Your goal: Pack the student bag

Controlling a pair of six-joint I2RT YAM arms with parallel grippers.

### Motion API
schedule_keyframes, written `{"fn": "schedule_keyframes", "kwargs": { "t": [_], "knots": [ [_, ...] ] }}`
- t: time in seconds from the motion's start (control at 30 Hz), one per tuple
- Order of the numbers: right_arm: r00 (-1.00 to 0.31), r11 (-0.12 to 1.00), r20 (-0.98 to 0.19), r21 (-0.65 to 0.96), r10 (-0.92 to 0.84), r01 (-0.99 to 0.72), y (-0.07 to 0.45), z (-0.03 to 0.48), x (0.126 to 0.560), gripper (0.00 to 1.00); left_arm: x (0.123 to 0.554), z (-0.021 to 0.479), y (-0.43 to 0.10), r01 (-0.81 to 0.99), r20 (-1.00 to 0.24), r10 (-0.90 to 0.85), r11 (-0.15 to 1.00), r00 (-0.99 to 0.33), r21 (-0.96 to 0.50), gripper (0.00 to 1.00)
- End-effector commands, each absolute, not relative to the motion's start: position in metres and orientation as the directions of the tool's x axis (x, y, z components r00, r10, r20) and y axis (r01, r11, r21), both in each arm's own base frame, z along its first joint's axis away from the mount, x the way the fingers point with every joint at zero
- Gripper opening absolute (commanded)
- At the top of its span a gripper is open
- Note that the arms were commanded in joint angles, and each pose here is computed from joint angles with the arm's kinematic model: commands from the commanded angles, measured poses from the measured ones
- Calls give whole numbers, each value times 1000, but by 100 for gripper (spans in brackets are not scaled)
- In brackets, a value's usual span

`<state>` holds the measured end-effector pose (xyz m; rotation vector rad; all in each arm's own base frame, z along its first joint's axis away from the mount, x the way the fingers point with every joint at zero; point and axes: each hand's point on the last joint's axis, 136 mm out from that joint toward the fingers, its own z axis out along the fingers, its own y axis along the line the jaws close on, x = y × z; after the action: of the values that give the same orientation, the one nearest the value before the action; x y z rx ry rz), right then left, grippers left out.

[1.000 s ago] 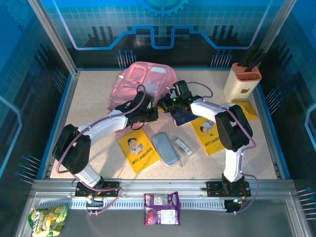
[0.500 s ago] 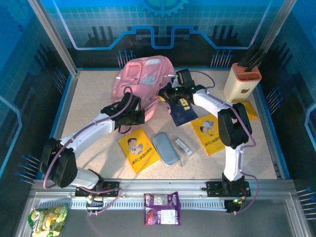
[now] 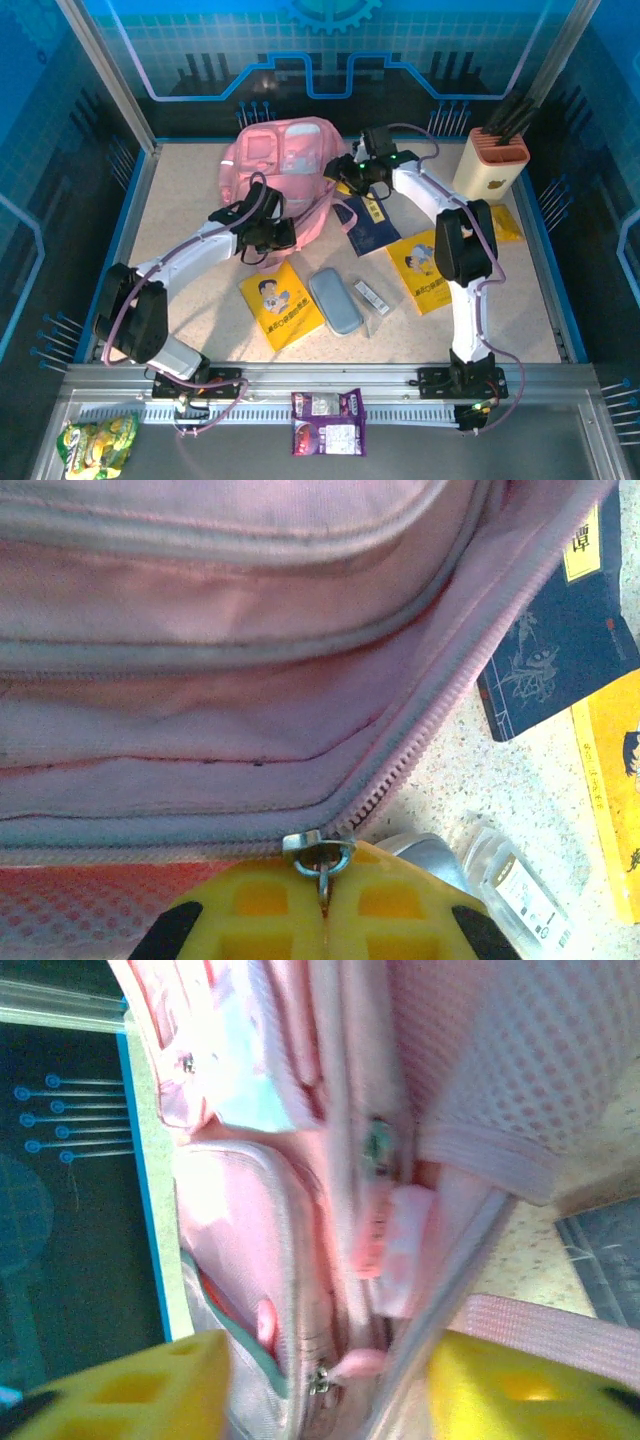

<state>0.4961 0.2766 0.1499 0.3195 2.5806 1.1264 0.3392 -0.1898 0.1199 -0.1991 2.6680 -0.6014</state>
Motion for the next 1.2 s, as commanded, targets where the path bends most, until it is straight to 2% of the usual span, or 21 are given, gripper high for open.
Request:
{"fn": "schedule_keyframes", "kwargs": {
  "t": [0.0, 0.23, 0.47, 0.57, 0.73, 0.9, 0.97, 1.07, 1.17],
  "knots": [
    [-927, 692, -257, 722, 272, 3, 258, 183, 472, 70, 352, 141, -205, -33, -360, -243, 865, -901, -501, 0],
    [-963, 631, -141, 775, 230, 38, 277, 170, 398, 88, 358, 143, -217, 2, -369, -221, 856, -903, -517, 0],
    [-953, 540, -35, 830, 301, 140, 317, 147, 387, 87, 359, 147, -232, 30, -373, -193, 856, -908, -516, 0],
    [-942, 521, -17, 837, 335, 170, 329, 137, 395, 80, 358, 148, -234, 34, -378, -186, 862, -907, -506, 0],
    [-940, 552, -28, 816, 339, 174, 340, 120, 400, 57, 358, 151, -235, 40, -381, -183, 859, -906, -510, 0],
    [-931, 579, -79, 801, 356, 154, 327, 120, 417, 22, 347, 150, -228, 42, -369, -161, 873, -915, -485, 0],
    [-935, 589, -94, 796, 341, 135, 323, 122, 421, 11, 340, 149, -220, 36, -365, -152, 887, -919, -460, 0],
    [-943, 602, -138, 795, 302, 76, 317, 131, 427, 1, 323, 143, -200, 5, -346, -138, 924, -928, -382, 0],
    [-950, 666, -213, 746, 227, -9, 303, 136, 428, 0, 304, 132, -173, -37, -326, -141, 951, -935, -306, 0]
  ]
}}
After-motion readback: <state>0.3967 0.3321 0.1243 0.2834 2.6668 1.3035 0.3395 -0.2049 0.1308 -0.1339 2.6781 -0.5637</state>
